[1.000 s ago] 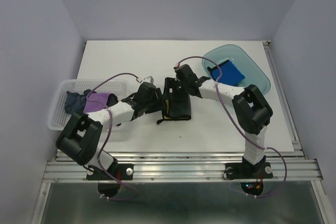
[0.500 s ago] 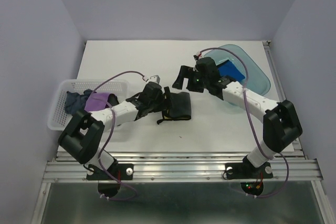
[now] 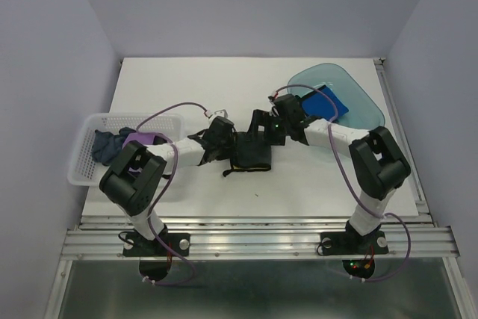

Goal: Fold and stack the towels
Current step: Fold the towel, then neatly place the folded towel into the bin

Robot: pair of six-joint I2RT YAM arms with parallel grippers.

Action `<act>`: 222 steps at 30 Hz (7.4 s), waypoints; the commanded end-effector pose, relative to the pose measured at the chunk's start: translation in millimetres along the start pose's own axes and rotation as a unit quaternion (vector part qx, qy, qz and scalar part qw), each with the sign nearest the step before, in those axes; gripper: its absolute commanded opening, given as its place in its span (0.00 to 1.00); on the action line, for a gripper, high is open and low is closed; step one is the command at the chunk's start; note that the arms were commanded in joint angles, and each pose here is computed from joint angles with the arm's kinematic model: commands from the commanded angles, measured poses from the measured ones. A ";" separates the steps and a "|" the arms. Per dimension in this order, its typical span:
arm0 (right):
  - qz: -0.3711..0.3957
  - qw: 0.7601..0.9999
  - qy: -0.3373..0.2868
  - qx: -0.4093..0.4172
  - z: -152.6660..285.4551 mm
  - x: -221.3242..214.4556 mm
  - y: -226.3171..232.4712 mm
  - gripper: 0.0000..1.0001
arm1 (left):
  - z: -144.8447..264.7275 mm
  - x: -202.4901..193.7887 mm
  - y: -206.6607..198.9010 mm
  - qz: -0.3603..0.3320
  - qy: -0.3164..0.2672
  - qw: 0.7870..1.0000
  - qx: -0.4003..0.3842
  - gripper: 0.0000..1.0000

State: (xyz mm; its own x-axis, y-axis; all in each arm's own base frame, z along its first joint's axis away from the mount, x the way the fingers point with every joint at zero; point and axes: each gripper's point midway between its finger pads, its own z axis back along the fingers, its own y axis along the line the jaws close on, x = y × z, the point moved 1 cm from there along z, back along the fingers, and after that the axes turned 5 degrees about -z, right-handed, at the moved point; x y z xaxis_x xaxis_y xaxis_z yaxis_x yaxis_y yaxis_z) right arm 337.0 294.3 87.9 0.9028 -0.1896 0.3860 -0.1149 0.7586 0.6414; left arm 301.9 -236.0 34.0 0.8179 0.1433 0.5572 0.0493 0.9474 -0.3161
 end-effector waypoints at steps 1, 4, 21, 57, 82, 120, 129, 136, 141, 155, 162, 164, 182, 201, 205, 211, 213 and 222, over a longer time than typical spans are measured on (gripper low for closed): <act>0.005 1.000 -0.003 0.017 -8.3 -2.9 -9.2 1.00 | -1.4 5.4 2.6 0.003 -0.010 1.000 0.006 0.40; 0.001 1.000 -0.001 0.011 -12.9 -1.7 -16.7 1.00 | -1.9 2.0 3.0 0.002 -0.006 1.000 0.002 0.37; 0.028 0.991 0.019 0.127 43.6 -46.4 27.3 1.00 | 2.5 -1.8 -3.0 0.021 -0.009 0.999 -0.025 0.37; 0.047 0.983 -0.073 -0.163 38.2 13.3 -50.2 0.92 | 8.6 -16.2 -9.7 0.033 -0.006 0.997 -0.070 0.37; 0.062 0.987 0.011 -0.149 -4.2 -22.5 -73.7 0.13 | 9.0 -20.8 -8.3 0.042 -0.005 0.997 -0.071 0.37; 0.383 0.878 -0.086 -0.273 167.9 201.3 -84.8 0.01 | 71.0 50.3 7.9 0.015 -0.127 0.992 -0.021 0.99; 0.347 0.902 -0.073 -0.246 158.2 207.5 -118.9 0.01 | 64.9 52.4 11.2 0.018 -0.123 0.992 -0.012 0.99; 0.329 0.908 -0.046 -0.256 143.4 202.9 -154.8 0.01 | 60.7 51.5 13.6 0.018 -0.117 0.993 -0.006 0.99; 0.326 0.908 -0.047 -0.260 138.2 209.3 -165.5 0.01 | 56.3 49.7 14.3 0.015 -0.110 0.994 -0.002 0.99; 0.330 0.892 -0.053 -0.305 120.1 224.7 -198.4 0.01 | 49.3 49.5 17.3 0.011 -0.102 0.995 0.009 0.99; 0.333 0.879 -0.055 -0.338 125.1 230.7 -208.1 0.01 | 45.4 48.9 18.2 0.010 -0.097 0.995 0.014 0.99; 0.339 0.875 -0.054 -0.342 126.5 232.1 -208.6 0.01 | 44.8 48.8 18.2 0.009 -0.096 0.995 0.014 0.99; 0.328 0.843 -0.023 -0.426 119.0 229.2 -255.9 0.01 | 44.6 50.8 18.9 0.009 -0.096 0.995 0.019 0.99; 0.345 0.860 -0.116 -0.357 153.6 257.1 -186.7 0.01 | 45.3 53.1 17.3 0.010 -0.097 0.995 0.018 0.99; 0.337 0.853 -0.109 -0.382 164.5 257.2 -189.6 0.01 | 44.5 51.7 17.8 0.010 -0.095 0.995 0.018 0.99; 0.331 0.854 -0.073 -0.395 155.5 243.4 -207.1 0.01 | 44.8 51.3 17.8 0.010 -0.095 0.995 0.018 0.99; 0.329 0.851 -0.067 -0.403 153.6 242.3 -212.2 0.01 | 45.4 51.2 18.3 0.009 -0.095 0.995 0.018 0.99; 0.314 0.825 -0.066 -0.466 160.0 250.8 -236.3 0.01 | 43.8 50.4 19.1 0.010 -0.093 0.995 0.019 0.99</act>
State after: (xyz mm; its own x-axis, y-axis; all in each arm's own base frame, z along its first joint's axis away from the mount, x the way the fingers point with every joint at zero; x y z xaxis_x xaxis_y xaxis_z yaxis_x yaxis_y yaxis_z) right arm 508.0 -17.6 111.4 0.7522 0.4202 0.5076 -0.2080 0.8823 -0.4222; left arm 307.2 -196.6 76.3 0.7240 0.2033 0.6591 0.0042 0.9542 -0.2990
